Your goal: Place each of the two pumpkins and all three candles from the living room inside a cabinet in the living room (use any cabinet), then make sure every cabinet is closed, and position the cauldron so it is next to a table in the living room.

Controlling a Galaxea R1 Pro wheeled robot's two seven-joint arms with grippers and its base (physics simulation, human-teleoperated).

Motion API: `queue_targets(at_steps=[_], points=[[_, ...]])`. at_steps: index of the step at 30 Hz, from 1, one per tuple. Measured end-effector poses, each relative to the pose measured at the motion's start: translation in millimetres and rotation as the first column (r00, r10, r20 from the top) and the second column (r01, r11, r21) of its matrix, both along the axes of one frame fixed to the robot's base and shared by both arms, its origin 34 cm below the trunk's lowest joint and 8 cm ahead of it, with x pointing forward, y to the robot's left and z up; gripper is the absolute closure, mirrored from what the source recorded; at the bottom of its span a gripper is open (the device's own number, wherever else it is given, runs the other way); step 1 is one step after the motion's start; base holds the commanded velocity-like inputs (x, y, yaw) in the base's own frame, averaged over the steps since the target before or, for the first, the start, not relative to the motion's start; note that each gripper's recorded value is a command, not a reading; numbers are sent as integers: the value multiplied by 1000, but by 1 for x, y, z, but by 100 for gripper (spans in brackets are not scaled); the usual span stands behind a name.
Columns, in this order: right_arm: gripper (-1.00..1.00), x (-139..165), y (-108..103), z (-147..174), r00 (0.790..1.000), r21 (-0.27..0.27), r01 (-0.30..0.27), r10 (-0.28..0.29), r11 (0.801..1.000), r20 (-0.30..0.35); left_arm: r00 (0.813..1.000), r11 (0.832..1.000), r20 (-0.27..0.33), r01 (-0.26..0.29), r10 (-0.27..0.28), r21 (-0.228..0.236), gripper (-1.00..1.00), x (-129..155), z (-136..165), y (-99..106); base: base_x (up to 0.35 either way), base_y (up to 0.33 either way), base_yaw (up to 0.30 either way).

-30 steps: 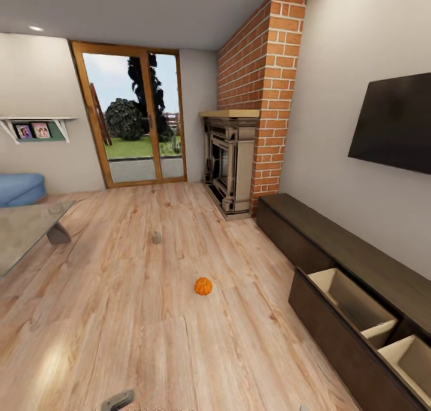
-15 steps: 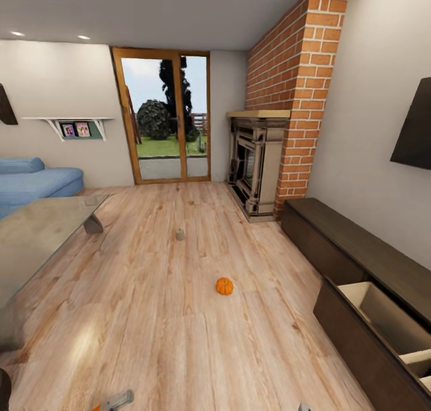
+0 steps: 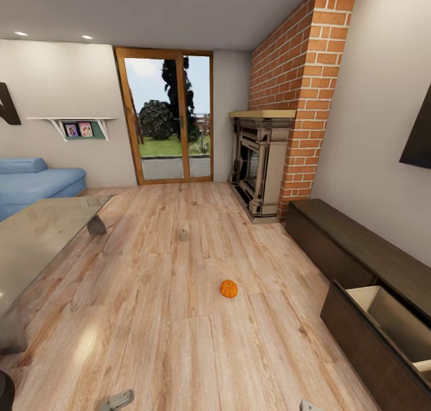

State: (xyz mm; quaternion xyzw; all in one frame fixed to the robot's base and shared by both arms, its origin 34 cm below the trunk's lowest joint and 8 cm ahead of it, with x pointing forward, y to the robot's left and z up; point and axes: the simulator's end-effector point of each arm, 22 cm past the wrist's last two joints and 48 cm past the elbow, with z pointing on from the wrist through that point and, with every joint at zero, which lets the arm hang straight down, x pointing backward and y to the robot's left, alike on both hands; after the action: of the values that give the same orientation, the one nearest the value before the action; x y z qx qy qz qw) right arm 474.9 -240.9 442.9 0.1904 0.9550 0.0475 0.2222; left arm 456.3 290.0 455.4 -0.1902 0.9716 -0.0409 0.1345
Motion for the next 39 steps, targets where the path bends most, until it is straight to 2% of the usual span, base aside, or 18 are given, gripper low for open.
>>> queue_targets(at_steps=[18,22,27,33,39], points=[[-100,3,1,2,1000,3,3,-3,1000,7,1000,1000,0,0,0,-1,-100,0,0,-1,48,56,3],[-100,3,4,2,1000,5,3,-3,1000,6,1000,1000,7,-1,1,1,-100,1,0,-1,1,-29,185],[-100,3,23,2,1000,27,-5,5,1000,5,1000,1000,13,-2,2,3,-100,3,1,-1,0,-99,271],[-100,3,27,3,1000,31,-7,7,999,5,1000,1000,14,-3,3,3,-100,3,1,-1,0,-85,254],[-100,4,27,3,1000,32,-7,7,999,7,1000,1000,15,-3,3,4,-100,3,1,0,0,-12,48]])
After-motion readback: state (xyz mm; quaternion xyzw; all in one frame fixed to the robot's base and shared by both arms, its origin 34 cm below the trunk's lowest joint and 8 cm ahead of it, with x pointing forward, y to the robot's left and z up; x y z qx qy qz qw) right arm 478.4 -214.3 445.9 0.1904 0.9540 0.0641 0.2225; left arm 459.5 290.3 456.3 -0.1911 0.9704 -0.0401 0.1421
